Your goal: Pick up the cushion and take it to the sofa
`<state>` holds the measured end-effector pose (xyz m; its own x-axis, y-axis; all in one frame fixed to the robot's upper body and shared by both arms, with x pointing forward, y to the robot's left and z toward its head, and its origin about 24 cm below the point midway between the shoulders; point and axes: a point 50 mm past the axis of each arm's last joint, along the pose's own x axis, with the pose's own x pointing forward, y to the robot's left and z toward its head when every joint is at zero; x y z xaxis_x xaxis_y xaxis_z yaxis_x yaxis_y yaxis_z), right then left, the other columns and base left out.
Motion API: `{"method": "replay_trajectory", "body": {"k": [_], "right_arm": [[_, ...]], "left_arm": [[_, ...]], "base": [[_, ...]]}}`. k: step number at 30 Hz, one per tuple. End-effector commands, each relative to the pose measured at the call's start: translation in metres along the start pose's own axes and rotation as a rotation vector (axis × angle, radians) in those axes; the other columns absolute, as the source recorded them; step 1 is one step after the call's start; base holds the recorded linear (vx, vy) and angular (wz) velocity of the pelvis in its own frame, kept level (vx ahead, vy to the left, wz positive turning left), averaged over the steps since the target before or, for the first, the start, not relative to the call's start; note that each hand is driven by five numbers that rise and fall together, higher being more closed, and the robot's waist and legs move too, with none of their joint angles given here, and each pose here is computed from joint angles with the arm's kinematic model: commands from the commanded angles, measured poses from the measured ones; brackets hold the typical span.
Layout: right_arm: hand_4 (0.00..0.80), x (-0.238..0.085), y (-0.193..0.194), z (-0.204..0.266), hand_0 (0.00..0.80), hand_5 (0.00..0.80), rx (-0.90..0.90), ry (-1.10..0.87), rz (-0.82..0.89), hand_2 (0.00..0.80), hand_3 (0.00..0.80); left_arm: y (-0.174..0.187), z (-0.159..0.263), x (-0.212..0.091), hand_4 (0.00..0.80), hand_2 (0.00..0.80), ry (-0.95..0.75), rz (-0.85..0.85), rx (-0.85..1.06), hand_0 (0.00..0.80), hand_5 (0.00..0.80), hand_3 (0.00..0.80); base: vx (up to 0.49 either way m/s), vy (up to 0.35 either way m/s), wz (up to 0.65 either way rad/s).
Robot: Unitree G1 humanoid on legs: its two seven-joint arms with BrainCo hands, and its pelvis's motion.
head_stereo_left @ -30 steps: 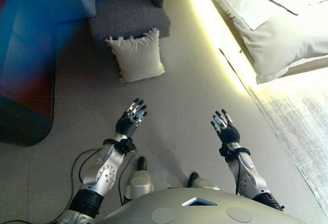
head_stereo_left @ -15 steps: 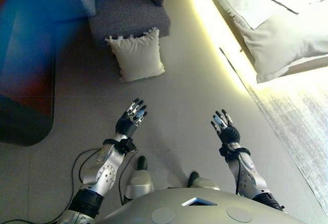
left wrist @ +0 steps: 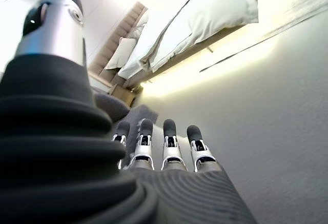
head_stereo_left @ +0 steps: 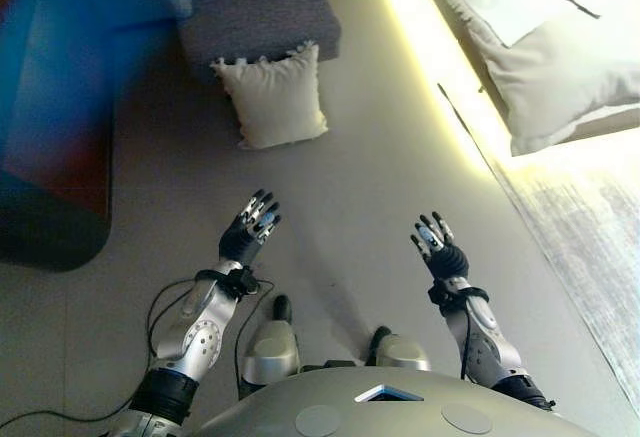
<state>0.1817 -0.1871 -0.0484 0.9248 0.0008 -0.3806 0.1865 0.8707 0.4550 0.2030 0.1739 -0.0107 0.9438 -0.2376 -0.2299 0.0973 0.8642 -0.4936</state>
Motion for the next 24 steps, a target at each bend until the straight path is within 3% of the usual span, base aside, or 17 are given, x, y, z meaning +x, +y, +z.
{"method": "replay_trajectory", "body": {"k": [1,16,24], "right_arm": [[0.000,-0.002,0.016,0.012,0.000,0.000,0.084,-0.107,0.042,0.000,0.000],[0.000,-0.006,0.004,0.006,0.000,0.000,0.079,-0.014,0.073,0.000,0.000],[0.000,-0.003,0.014,0.012,0.000,0.000,0.031,0.035,0.157,0.000,0.000]], "left_arm": [[0.005,0.022,-0.010,0.000,0.000,-0.076,-0.023,0.054,0.000,0.000,0.000],[0.004,0.022,-0.010,0.000,0.000,-0.035,-0.041,0.057,0.000,0.000,0.000],[0.014,0.026,-0.017,0.000,0.000,-0.074,0.072,0.021,0.000,0.000,0.000]], "base": [[0.117,0.081,0.67],[0.157,-0.204,0.56],[0.081,-0.282,-0.07]]}}
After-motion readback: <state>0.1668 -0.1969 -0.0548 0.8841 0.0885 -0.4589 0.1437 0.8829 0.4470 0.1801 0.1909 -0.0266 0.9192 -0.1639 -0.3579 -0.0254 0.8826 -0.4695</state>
